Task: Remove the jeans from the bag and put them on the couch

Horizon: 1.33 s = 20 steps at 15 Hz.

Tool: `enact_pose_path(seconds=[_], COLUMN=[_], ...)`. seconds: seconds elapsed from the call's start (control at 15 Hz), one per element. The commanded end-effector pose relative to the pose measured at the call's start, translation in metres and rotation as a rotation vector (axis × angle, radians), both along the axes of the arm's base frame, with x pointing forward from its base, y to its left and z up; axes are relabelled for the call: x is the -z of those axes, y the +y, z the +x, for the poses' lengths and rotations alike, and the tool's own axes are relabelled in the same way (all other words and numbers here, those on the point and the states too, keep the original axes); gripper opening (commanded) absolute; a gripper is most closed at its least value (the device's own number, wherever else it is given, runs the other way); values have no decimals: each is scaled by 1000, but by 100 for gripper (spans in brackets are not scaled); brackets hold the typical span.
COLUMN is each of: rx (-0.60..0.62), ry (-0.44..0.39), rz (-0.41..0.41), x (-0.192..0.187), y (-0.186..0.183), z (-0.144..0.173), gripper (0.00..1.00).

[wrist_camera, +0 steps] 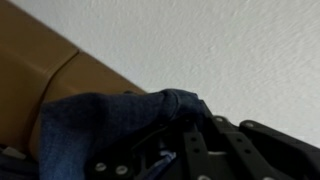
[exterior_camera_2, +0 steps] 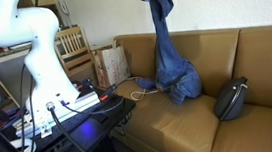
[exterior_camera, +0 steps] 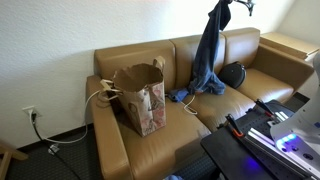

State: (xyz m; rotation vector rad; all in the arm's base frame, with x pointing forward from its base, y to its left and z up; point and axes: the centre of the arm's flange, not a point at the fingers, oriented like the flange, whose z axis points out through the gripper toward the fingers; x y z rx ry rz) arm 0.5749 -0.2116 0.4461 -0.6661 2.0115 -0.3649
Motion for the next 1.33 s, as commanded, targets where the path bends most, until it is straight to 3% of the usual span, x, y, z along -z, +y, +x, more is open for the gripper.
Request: enact_pose_path(seconds=[0.0, 0.13, 0.33, 0.53, 0.6, 0.67, 0.8, 0.87, 0.93, 1.13, 1.27], rx=[-20, -25, -16, 51, 17, 19, 8, 52, 96, 107, 146], ry=[177, 274, 341, 340, 347, 345, 348, 390, 464, 593, 636], rz=[77, 123, 114, 70, 75, 72, 76, 48, 29, 66, 63], x=[53, 88, 112, 111, 125, 124, 126, 138, 159, 213, 236], y=[1, -6, -13, -19, -15, -14, -11, -14, -21, -34, -47], z=[61, 66, 64, 71, 41, 46, 47, 59, 72, 63, 56], gripper=[3, 3, 3, 3, 3, 11, 11, 3, 3, 3, 3])
